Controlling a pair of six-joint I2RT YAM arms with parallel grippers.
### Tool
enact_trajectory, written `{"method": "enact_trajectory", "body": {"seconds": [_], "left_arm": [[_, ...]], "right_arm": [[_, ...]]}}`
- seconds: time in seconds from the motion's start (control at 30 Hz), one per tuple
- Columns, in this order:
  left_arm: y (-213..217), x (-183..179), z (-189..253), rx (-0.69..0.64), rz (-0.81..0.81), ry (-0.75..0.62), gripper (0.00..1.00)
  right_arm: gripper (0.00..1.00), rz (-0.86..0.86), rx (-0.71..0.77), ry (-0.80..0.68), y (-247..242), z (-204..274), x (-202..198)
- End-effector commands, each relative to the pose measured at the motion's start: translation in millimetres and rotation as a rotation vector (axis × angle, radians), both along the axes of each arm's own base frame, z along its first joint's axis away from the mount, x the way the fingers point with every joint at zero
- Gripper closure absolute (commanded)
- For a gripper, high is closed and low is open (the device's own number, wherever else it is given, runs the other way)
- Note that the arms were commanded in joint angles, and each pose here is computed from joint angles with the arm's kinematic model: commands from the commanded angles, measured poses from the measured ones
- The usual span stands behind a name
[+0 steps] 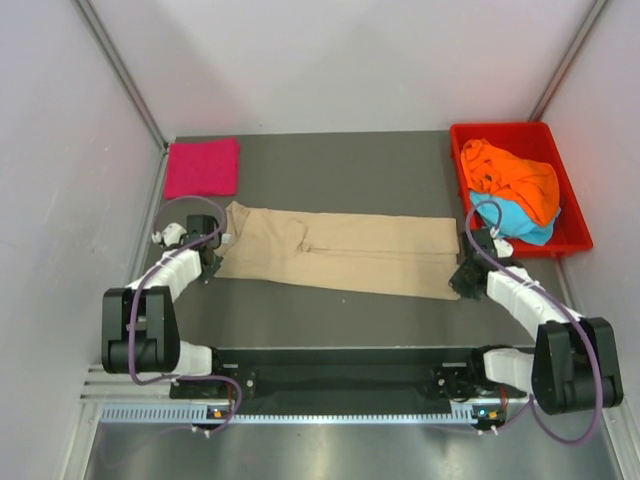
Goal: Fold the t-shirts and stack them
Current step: Fold the tshirt
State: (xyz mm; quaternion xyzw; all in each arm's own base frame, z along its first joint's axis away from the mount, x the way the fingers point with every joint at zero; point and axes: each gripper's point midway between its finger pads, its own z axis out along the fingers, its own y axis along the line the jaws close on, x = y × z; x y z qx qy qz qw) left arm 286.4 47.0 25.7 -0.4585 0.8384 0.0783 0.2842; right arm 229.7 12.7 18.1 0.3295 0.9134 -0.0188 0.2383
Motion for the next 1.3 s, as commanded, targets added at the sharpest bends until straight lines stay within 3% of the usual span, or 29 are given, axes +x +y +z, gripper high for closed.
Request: {"method": "enact_trajectory", "body": {"seconds": [0.0, 0.17, 0.2, 0.27, 0.3, 0.33, 0.43, 0.53, 0.7, 0.73, 0.8, 0.83, 0.9, 0.93, 1.1, 1.27], "left_arm": [[34, 6, 24, 0.136, 0.077, -0.015, 1.0], [26, 18, 34, 0.088, 0.073, -0.087, 1.0], [26, 19, 35, 0.087, 0.06, -0.083, 0.99], [30, 13, 37, 0.112, 0.071, -0.054, 0.91], [34, 12, 41, 0.125, 0.084, -0.058, 0.74], [37, 8, 42, 0.14, 0.095, -0.05, 0.68], [44, 8, 59, 0.146, 0.119, -0.099, 0.55], [51, 10, 81, 0.13, 0.139, -0.173, 0.5], [26, 23, 90, -0.032, 0.031, -0.274, 0.5], [19, 19, 84, -0.069, 0.017, -0.274, 0.51], [5, 18, 77, -0.149, 0.005, -0.287, 0.57], [-5, 11, 69, -0.194, -0.007, -0.277, 0.57], [-10, 1, 62, -0.219, 0.004, -0.292, 0.58], [-9, -3, 61, -0.213, 0.014, -0.295, 0.57], [2, -9, 77, -0.143, 0.039, -0.385, 0.55], [-27, 30, 128, -0.219, -0.173, -0.609, 0.55]], "right_arm": [[1.0, 0.017, 0.024, 0.141, 7, -14, -41], [0.93, 0.035, 0.002, 0.182, 14, -10, -63], [0.88, 0.043, 0.001, 0.18, 15, -8, -65], [0.79, 0.061, 0.004, 0.179, 23, -3, -69], [0.77, 0.058, 0.002, 0.177, 24, -1, -70], [0.75, 0.06, -0.008, 0.163, 27, 6, -67], [0.72, 0.076, -0.006, 0.122, 33, 25, -57], [0.64, 0.129, -0.001, 0.05, 41, 56, -35], [0.51, 0.493, 0.058, -0.159, 96, 120, 32], [0.49, 0.604, 0.056, -0.289, 113, 150, 60], [0.43, 0.803, 0.163, -0.34, 157, 159, 78], [0.41, 0.954, 0.186, -0.429, 180, 190, 92], [0.38, 1.038, 0.128, -0.409, 197, 187, 114], [0.37, 1.105, 0.076, -0.488, 207, 207, 130], [0.36, 1.301, 0.153, -0.51, 261, 205, 157], [0.36, 1.385, 0.162, -0.501, 284, 190, 175]]}}
